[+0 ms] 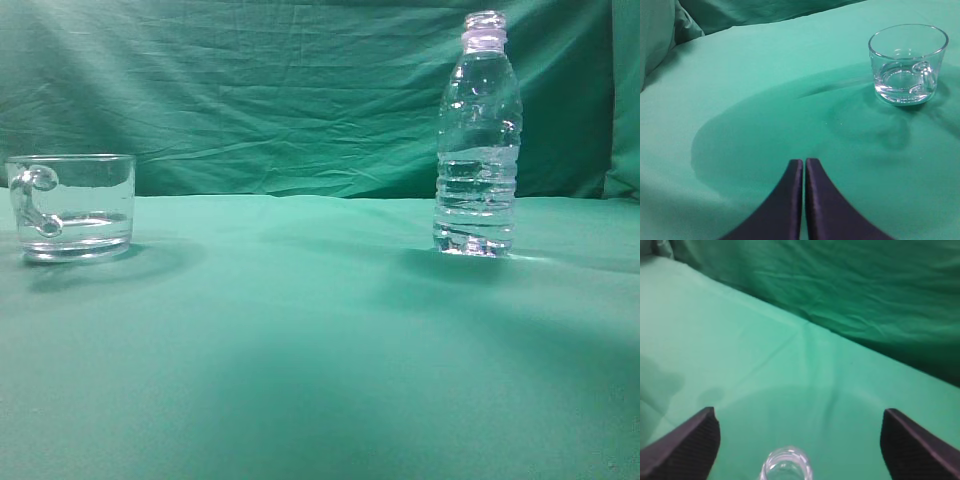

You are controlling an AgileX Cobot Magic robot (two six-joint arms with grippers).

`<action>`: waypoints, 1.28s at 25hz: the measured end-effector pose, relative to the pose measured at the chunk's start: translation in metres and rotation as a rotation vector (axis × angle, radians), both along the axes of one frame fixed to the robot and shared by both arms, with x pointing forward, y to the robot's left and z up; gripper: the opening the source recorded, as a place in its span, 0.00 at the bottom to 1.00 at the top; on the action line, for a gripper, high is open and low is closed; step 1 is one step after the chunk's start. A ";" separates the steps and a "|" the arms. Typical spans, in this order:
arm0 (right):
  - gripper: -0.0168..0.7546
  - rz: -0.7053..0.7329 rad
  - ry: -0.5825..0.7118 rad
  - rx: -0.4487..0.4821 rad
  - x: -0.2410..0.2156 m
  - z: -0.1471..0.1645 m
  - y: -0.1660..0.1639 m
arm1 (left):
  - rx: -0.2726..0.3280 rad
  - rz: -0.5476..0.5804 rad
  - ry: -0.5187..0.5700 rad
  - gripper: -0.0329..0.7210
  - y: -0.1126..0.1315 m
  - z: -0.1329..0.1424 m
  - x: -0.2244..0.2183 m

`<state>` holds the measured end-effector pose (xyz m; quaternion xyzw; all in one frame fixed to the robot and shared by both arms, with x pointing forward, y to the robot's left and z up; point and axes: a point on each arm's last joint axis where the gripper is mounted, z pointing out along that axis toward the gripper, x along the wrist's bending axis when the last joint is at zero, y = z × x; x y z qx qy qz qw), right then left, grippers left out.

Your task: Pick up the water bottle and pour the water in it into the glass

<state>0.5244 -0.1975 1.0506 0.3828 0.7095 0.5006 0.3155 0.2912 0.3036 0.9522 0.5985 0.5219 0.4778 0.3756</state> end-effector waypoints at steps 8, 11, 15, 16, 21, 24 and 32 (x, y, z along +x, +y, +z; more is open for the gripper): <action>0.26 -0.143 -0.129 0.087 -0.047 0.066 -0.025 | 0.000 0.000 0.000 0.04 0.000 0.000 0.000; 0.08 -0.172 -0.194 0.154 -0.071 0.089 -0.034 | 0.000 0.000 0.000 0.04 0.000 0.000 0.000; 0.02 -0.173 -0.282 0.249 -0.106 0.111 -0.044 | 0.000 0.000 0.000 0.04 0.000 0.000 0.000; 0.02 -0.172 -0.305 0.265 -0.115 0.115 -0.046 | 0.000 0.000 0.000 0.04 0.000 0.000 0.000; 0.02 -0.164 -0.401 0.322 -0.155 0.124 -0.057 | 0.000 0.000 0.000 0.04 0.000 0.000 0.000; 0.02 -0.157 -0.453 0.343 -0.173 0.127 -0.063 | 0.000 0.000 0.000 0.04 0.000 0.000 0.000; 0.02 -0.165 -0.539 0.405 -0.206 0.137 -0.073 | 0.000 0.000 0.000 0.04 0.000 0.000 0.000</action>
